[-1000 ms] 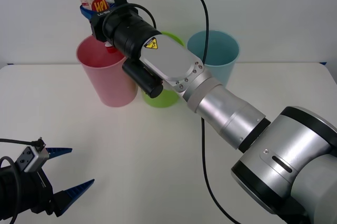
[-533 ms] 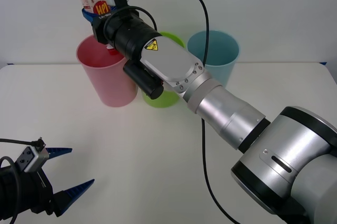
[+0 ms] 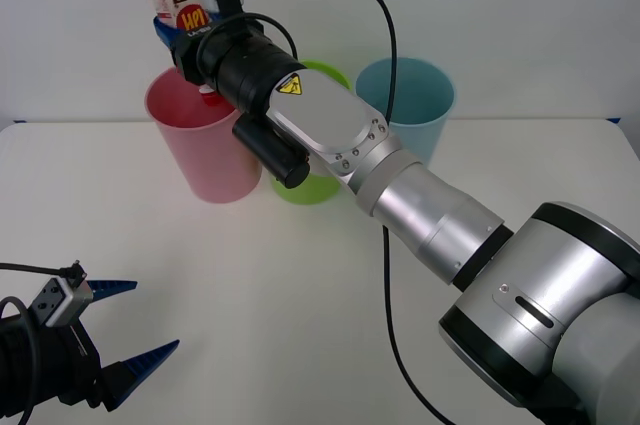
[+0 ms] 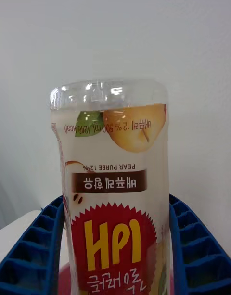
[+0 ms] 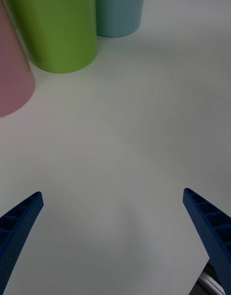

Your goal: Put cans in the blue bin and PET bottles in the pink bin and trash in the green bin.

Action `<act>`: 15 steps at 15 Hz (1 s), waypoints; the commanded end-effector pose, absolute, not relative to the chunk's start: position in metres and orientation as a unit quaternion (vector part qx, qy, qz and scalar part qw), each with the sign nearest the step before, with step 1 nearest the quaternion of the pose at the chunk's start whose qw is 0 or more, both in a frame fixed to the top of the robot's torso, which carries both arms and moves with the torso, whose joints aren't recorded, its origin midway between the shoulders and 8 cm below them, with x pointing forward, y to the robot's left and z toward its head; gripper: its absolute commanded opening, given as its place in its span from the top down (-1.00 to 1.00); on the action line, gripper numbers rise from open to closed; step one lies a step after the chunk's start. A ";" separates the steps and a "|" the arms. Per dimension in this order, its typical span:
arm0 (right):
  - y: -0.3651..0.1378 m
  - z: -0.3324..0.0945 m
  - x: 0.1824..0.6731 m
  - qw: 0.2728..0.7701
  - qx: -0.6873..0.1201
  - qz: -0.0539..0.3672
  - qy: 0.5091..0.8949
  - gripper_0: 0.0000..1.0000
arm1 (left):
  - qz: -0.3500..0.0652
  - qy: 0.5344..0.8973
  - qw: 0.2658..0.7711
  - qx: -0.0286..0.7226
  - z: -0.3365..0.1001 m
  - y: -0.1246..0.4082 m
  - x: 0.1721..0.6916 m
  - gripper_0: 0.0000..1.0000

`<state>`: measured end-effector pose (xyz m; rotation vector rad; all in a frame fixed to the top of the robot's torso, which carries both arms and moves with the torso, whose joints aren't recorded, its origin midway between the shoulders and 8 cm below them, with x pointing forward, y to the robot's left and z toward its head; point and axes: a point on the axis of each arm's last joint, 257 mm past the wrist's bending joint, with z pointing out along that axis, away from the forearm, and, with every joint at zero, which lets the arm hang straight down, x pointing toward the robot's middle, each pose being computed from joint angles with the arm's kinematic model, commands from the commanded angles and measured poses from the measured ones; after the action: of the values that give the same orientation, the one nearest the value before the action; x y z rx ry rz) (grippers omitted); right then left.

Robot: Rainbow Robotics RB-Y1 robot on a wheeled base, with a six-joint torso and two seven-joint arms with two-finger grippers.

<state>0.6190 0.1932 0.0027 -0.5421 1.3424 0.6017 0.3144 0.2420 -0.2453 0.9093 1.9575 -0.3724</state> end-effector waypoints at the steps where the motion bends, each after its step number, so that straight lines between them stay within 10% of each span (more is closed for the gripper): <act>1: 0.194 0.003 0.619 0.710 -0.250 0.266 0.602 -1.00 | -0.151 0.795 0.458 0.369 -0.245 0.242 0.314 -1.00; 7: 0.196 0.003 0.616 0.708 -0.255 0.269 0.601 -1.00 | -0.151 0.795 0.458 0.369 -0.245 0.242 0.314 -1.00; 15: 0.153 0.061 0.555 0.679 -0.309 0.390 0.540 -1.00 | -0.151 0.795 0.458 0.369 -0.245 0.242 0.314 -1.00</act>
<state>0.5653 0.1643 0.0594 -0.6797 1.2210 0.8519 0.3144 0.2420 -0.2453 0.9094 1.9574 -0.3724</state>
